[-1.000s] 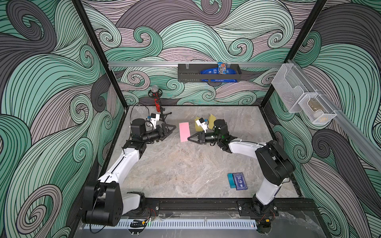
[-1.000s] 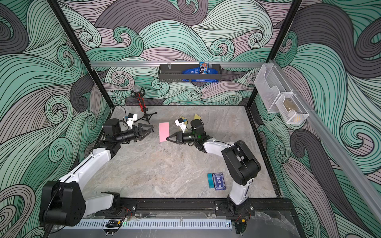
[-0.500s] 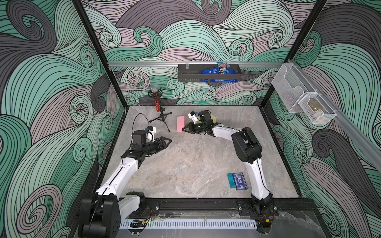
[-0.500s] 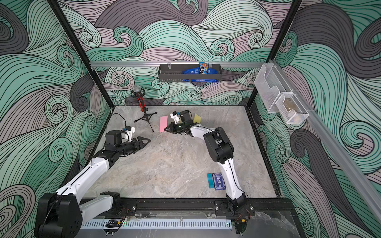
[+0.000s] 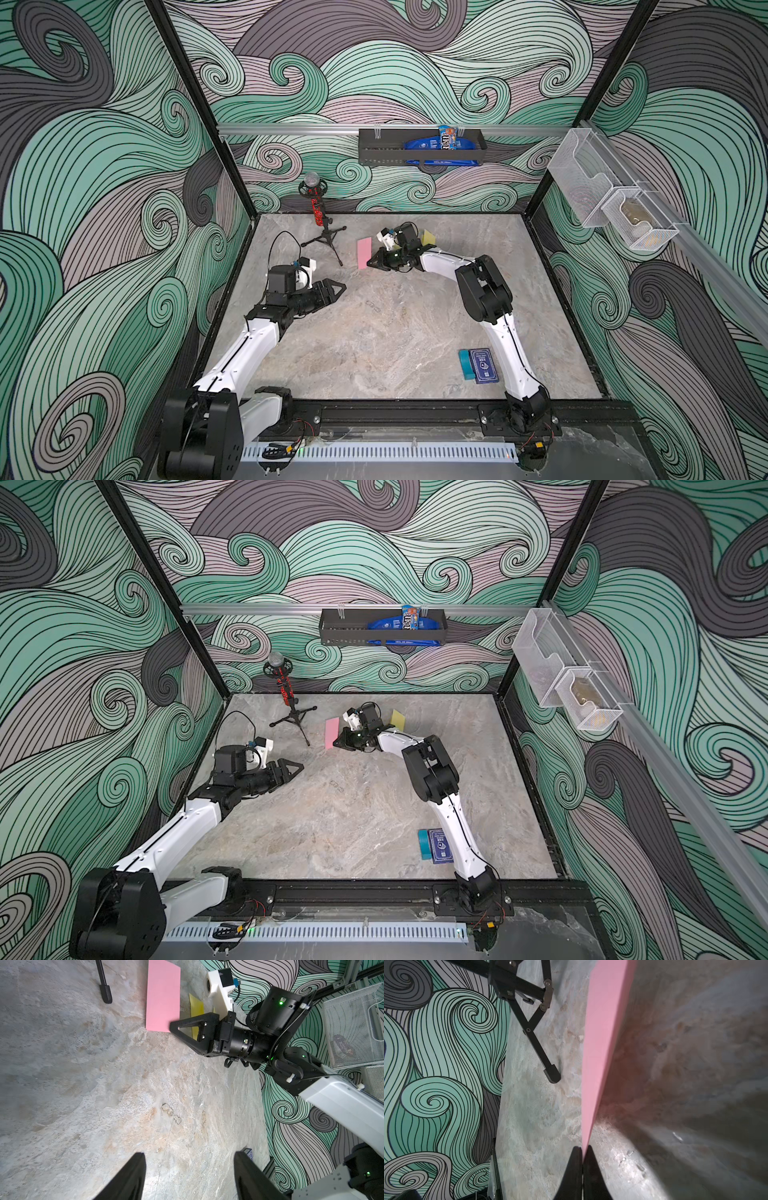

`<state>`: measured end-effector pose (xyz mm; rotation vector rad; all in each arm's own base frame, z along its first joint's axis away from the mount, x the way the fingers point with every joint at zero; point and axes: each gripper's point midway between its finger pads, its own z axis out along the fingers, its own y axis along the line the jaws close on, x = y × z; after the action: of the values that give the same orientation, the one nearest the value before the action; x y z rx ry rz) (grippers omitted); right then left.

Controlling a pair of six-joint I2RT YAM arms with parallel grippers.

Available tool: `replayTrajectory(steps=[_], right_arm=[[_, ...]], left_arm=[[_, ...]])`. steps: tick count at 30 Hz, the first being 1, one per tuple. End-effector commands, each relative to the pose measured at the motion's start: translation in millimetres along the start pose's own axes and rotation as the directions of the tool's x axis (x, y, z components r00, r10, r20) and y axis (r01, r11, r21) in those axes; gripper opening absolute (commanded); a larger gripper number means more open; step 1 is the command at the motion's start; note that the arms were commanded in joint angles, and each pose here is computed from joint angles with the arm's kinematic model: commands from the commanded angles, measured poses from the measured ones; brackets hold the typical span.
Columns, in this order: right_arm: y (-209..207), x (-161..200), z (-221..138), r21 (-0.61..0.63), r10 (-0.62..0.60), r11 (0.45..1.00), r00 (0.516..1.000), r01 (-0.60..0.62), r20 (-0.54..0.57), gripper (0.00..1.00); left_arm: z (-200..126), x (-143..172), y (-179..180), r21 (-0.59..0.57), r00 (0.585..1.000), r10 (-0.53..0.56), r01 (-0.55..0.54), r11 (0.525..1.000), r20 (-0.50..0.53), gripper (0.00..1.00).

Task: Fold the square paper along the opposite sides
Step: Place the paper at the center of the board.

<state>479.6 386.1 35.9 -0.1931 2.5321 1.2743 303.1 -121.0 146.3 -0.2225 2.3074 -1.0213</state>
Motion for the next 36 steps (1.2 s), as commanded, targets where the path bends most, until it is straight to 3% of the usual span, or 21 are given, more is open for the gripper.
replayTrajectory(steps=[1, 20, 26, 36], right_arm=[[-2.0, -3.6, 0.1, 0.016, 0.005, 1.0, 1.0, -0.005, 0.001, 0.1], [-13.3, -18.1, -19.1, 0.092, 0.011, 0.996, 1.0, -0.013, 0.024, 0.28], [-6.4, -24.1, -30.7, 0.111, -0.008, 0.994, 0.999, 0.004, 0.037, 0.36], [19.2, -33.0, -57.3, 0.126, -0.054, 0.991, 0.997, 0.046, 0.059, 0.4]], left_arm=[[-0.9, -4.9, -3.0, 0.005, 1.0, 0.029, -0.029, 1.0, 0.006, 0.69], [-2.3, -8.2, -1.5, -0.021, 0.999, 0.032, -0.032, 0.999, 0.014, 0.68], [-2.0, -9.3, 1.4, -0.034, 1.0, 0.019, -0.019, 0.999, 0.021, 0.68], [-5.8, -13.5, 4.5, -0.071, 0.999, 0.029, -0.026, 0.997, 0.04, 0.68]])
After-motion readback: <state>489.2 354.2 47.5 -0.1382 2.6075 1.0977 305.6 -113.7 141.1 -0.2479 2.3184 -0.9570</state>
